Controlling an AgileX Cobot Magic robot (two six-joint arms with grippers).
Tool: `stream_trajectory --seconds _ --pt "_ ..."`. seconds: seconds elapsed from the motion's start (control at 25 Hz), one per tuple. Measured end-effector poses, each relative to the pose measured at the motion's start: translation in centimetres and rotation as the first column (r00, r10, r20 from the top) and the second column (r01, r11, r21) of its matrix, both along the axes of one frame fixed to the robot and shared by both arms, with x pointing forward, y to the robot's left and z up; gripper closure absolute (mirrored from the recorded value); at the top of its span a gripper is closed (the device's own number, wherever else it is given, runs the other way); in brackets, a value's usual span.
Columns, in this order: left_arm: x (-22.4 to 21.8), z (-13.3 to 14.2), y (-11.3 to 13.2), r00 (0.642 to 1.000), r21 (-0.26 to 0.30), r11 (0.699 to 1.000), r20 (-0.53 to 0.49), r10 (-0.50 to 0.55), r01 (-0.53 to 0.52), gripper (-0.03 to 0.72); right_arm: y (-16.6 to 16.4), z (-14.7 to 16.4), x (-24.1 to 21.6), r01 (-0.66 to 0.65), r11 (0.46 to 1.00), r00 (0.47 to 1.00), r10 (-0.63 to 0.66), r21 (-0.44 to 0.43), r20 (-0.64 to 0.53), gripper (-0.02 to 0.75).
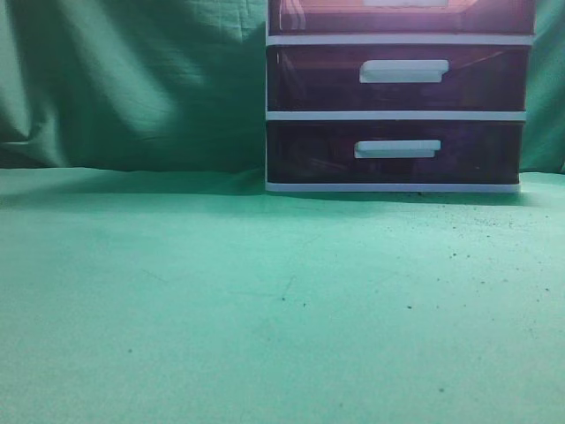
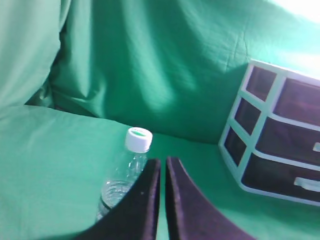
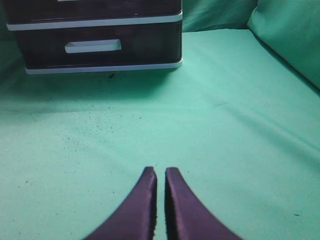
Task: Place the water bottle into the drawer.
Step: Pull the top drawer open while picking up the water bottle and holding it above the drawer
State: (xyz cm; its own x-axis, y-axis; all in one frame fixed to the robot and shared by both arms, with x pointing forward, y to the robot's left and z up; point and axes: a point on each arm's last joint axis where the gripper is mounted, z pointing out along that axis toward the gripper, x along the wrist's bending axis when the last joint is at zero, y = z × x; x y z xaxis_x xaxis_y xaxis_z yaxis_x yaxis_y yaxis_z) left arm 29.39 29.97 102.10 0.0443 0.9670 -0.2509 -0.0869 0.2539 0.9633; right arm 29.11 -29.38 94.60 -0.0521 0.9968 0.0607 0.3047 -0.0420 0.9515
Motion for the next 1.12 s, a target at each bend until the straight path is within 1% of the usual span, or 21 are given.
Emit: stream_trajectory --seconds 0.12,0.16,0.24,0.28,0.32,0.36,0.4,0.48,0.52,0.6,0.68,0.72,0.76,0.8,0.88,0.92,1.0,1.12 --pt "0.9 1.8 -0.1 0.999 0.001 1.000 -0.054 -0.006 0.006 0.688 0.0 0.0 0.0 0.000 1.000 1.000 0.000 0.000 0.000 0.691" --pt "1.3 2.1 -0.1 0.997 -0.014 1.000 -0.071 -0.010 0.009 0.688 0.0 0.0 0.0 0.000 1.000 1.000 0.000 0.000 0.000 0.691" --pt "2.2 1.9 -0.1 0.991 -0.047 0.999 -0.131 -0.016 0.010 0.688 0.0 0.0 0.0 0.000 1.000 1.000 0.000 0.000 0.000 0.691" --pt "2.5 1.7 -0.1 0.988 -0.040 0.999 -0.156 -0.017 0.011 0.688 0.0 0.0 0.0 0.000 1.000 1.000 0.000 0.000 0.000 0.691" --pt "2.8 1.5 -0.1 0.983 -0.009 1.000 -0.182 -0.014 0.012 0.688 0.0 0.0 0.0 0.000 1.000 1.000 0.000 0.000 0.000 0.691" --pt "3.3 1.2 -0.1 0.978 0.042 0.999 -0.211 -0.007 0.016 0.688 0.0 0.0 0.0 0.000 1.000 1.000 0.000 0.000 0.000 0.691" --pt "3.7 1.0 -0.1 0.970 0.105 0.994 -0.242 0.002 0.024 0.688 0.0 0.0 0.0 0.000 1.000 1.000 0.000 0.000 0.000 0.691" --pt "4.7 0.7 -0.1 0.954 0.190 0.981 -0.300 0.015 0.044 0.592 0.0 0.0 0.0 0.000 1.000 1.000 0.000 0.000 0.000 0.691" --pt "5.3 0.7 0.0 0.945 0.216 0.975 -0.327 0.019 0.055 0.535 0.0 0.0 0.0 0.000 1.000 1.000 0.000 0.000 0.000 0.691" --pt "6.4 0.8 0.0 0.927 0.239 0.968 -0.374 0.023 0.072 0.395 0.0 0.0 0.0 0.000 1.000 1.000 0.000 0.000 0.000 0.691" --pt "7.8 1.0 0.0 0.909 0.242 0.966 -0.417 0.024 0.085 0.206 0.0 0.0 0.0 0.000 1.000 1.000 0.000 0.000 0.000 0.691" --pt "8.4 1.1 0.0 0.902 0.241 0.966 -0.432 0.024 0.089 0.132 0.0 0.0 0.0 0.000 1.000 1.000 0.000 0.000 0.000 0.691" --pt "9.1 1.0 0.0 0.891 0.239 0.966 -0.454 0.025 0.095 0.076 0.0 0.0 0.0 0.000 1.000 1.000 0.000 0.000 0.000 0.691" --pt "9.8 1.0 0.0 0.881 0.237 0.966 -0.472 0.025 0.099 0.043 0.0 0.0 0.0 0.000 1.000 1.000 0.000 0.000 0.000 0.691" --pt "11.2 0.7 0.0 0.870 0.234 0.967 -0.492 0.030 0.099 0.047 0.0 0.0 0.0 0.000 1.000 1.000 0.000 0.000 0.000 0.691" --pt "11.8 0.6 0.0 0.870 0.230 0.969 -0.492 0.033 0.093 0.047 0.0 0.0 0.0 0.000 1.000 1.000 0.000 0.000 0.000 0.691" --pt "13.1 0.5 0.1 0.882 0.219 0.974 -0.470 0.045 0.067 0.047 0.0 0.0 0.0 0.000 1.000 1.000 0.000 0.000 0.000 0.691" --pt "15.1 -0.3 0.3 0.875 0.221 0.974 -0.480 0.059 0.055 0.047 0.0 0.0 0.0 0.000 1.000 1.000 0.000 0.000 0.000 0.691"
